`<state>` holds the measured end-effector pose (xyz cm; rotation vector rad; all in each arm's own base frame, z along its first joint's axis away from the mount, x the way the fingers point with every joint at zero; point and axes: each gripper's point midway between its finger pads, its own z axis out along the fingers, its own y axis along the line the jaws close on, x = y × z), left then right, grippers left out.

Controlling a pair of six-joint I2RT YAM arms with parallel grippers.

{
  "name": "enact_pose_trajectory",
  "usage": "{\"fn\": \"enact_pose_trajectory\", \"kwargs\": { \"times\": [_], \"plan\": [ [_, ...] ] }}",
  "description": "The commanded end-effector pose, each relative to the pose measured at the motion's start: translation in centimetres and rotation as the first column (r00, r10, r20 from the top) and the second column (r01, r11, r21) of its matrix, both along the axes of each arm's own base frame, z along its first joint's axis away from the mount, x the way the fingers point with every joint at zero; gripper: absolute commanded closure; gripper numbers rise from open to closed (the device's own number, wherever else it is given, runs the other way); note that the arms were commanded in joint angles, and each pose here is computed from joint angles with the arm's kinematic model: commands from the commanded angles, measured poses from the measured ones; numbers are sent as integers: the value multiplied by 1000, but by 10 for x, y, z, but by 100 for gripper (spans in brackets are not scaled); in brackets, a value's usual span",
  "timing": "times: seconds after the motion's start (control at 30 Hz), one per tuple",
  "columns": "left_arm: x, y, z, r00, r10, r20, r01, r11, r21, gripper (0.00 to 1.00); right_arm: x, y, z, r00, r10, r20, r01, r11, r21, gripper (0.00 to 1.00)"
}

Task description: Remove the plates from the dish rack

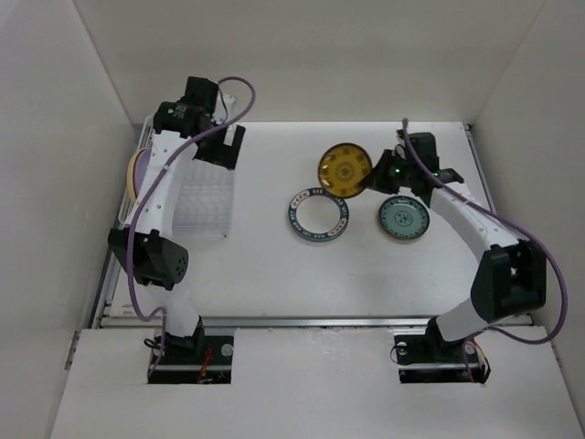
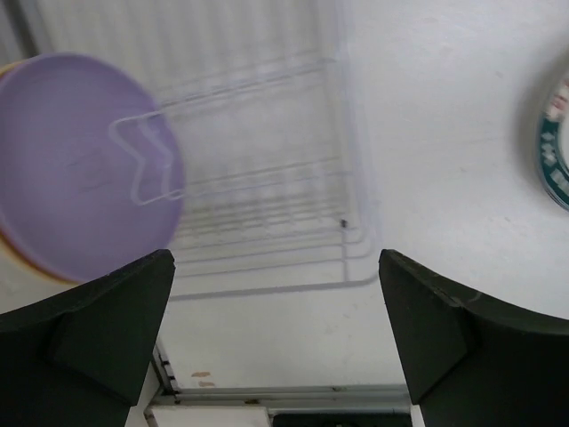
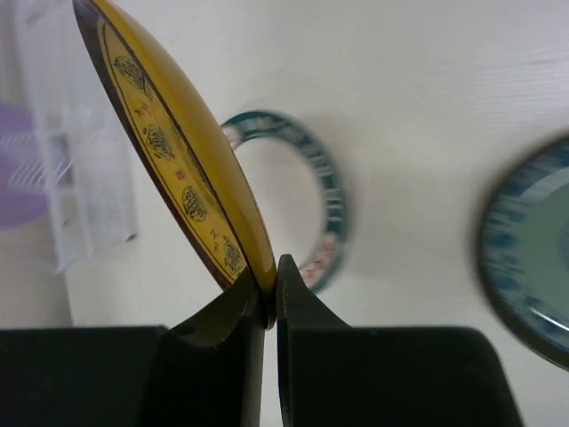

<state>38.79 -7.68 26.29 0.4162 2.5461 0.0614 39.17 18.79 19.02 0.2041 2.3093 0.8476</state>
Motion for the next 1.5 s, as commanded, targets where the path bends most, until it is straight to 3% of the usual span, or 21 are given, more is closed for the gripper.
{"fn": "enact_pose_trajectory", "kwargs": {
  "times": [0.0, 0.13, 0.27, 0.5, 0.53, 0.57, 0.67, 0.7, 0.8, 1.03, 1.2, 1.3, 1.4, 1.47],
  "plan": [
    [-5, 66, 60, 950, 226, 213, -238, 971, 30, 0, -12, -74, -11, 970, -234, -65, 226, 968, -111, 100],
    [-19, 100, 62, 922, 299, 246, -326, 942, 78, 0, -32, -149, -52, 880, -445, -164, 418, 892, -173, 100],
    [-29, 125, 70, 902, 330, 277, -375, 918, 127, 0, -51, -181, -87, 798, -551, -246, 513, 834, -205, 100],
    [-37, 143, 77, 883, 367, 294, -416, 901, 126, 0, -55, -191, -111, 772, -563, -297, 526, 827, -199, 99],
    [-37, 143, 77, 883, 367, 294, -416, 901, 126, 0, -58, -193, -118, 759, -568, -317, 529, 823, -207, 95],
    [-36, 142, 76, 885, 362, 292, -409, 905, 119, 0, -59, -193, -122, 755, -568, -327, 527, 823, -212, 80],
    [-35, 140, 76, 889, 357, 289, -401, 909, 111, 0, -62, -191, -126, 751, -560, -349, 519, 828, -213, 52],
    [-37, 138, 74, 893, 353, 278, -394, 913, 109, 0, -65, -191, -127, 752, -555, -356, 510, 832, -220, 32],
    [-39, 138, 73, 896, 353, 270, -393, 913, 113, 0, -73, -193, -130, 737, -567, -368, 512, 824, -244, 11],
    [-34, 138, 61, 909, 345, 234, -379, 918, 119, 0, -79, -194, -135, 736, -570, -365, 508, 821, -260, 9],
    [-32, 147, 50, 916, 349, 196, -379, 913, 147, 0, -70, -186, -122, 774, -538, -334, 489, 843, -224, 9],
    [-30, 148, 40, 923, 352, 156, -372, 919, 128, 6, -63, -173, -85, 819, -530, -218, 473, 840, -266, 9],
    [-25, 151, 33, 925, 358, 127, -374, 915, 148, 21, -54, -169, -38, 833, -548, -84, 500, 808, -310, 9],
    [-20, 154, 34, 917, 378, 127, -394, 908, 140, 36, -51, -170, -9, 830, -558, 1, 525, 780, -341, 9]
  ]
}}
